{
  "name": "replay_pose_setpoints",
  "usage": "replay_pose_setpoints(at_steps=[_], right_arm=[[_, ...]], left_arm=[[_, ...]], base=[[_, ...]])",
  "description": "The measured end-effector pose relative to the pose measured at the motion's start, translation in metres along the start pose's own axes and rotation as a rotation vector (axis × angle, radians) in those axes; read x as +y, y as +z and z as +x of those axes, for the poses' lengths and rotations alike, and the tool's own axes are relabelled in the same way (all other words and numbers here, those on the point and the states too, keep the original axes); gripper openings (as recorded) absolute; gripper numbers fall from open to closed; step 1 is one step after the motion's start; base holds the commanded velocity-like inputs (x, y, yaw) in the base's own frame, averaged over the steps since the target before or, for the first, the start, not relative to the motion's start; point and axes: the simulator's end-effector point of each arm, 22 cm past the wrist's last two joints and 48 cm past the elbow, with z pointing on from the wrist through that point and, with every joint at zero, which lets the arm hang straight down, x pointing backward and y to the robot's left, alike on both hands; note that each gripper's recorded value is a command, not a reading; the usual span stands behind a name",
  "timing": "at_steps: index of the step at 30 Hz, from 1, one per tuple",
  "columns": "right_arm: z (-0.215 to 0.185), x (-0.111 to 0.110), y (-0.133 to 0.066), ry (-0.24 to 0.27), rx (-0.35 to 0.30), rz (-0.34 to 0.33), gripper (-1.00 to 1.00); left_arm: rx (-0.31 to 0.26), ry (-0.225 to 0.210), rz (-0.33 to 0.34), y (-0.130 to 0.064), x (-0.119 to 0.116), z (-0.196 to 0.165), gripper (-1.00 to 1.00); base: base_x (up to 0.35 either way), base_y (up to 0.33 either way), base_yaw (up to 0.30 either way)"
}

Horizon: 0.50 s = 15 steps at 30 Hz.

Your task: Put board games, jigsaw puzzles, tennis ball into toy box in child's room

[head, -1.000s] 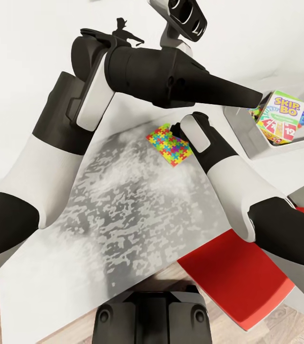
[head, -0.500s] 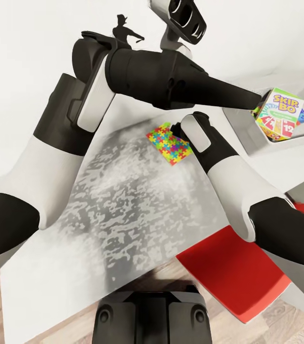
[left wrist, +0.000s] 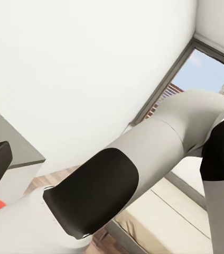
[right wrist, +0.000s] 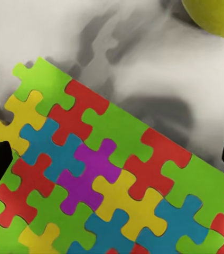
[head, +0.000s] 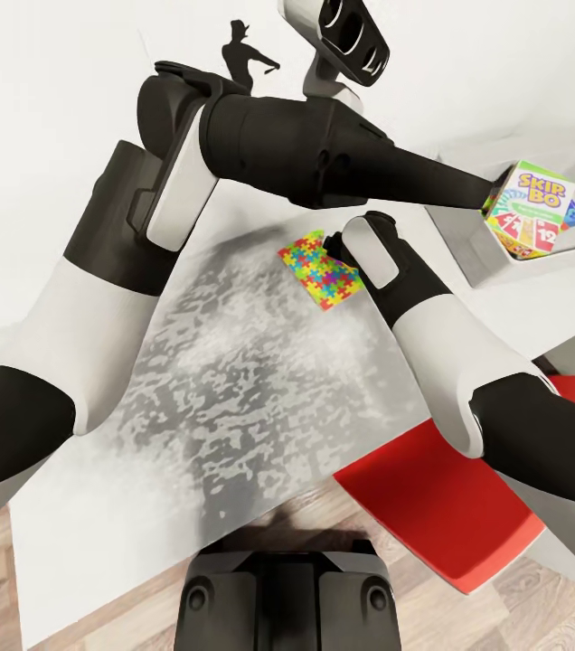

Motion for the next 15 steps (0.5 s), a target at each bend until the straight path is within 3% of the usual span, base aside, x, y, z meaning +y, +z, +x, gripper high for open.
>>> replay_pose_setpoints(at_steps=[15], right_arm=[[0.0001, 0.0007, 0.0005, 0.007, 0.001, -0.004, 1.00]], left_arm=[[0.000, 0.000, 0.002, 0.0010, 0.0003, -0.0001, 1.00]], base=[[-0.085, 0.071, 0.000]])
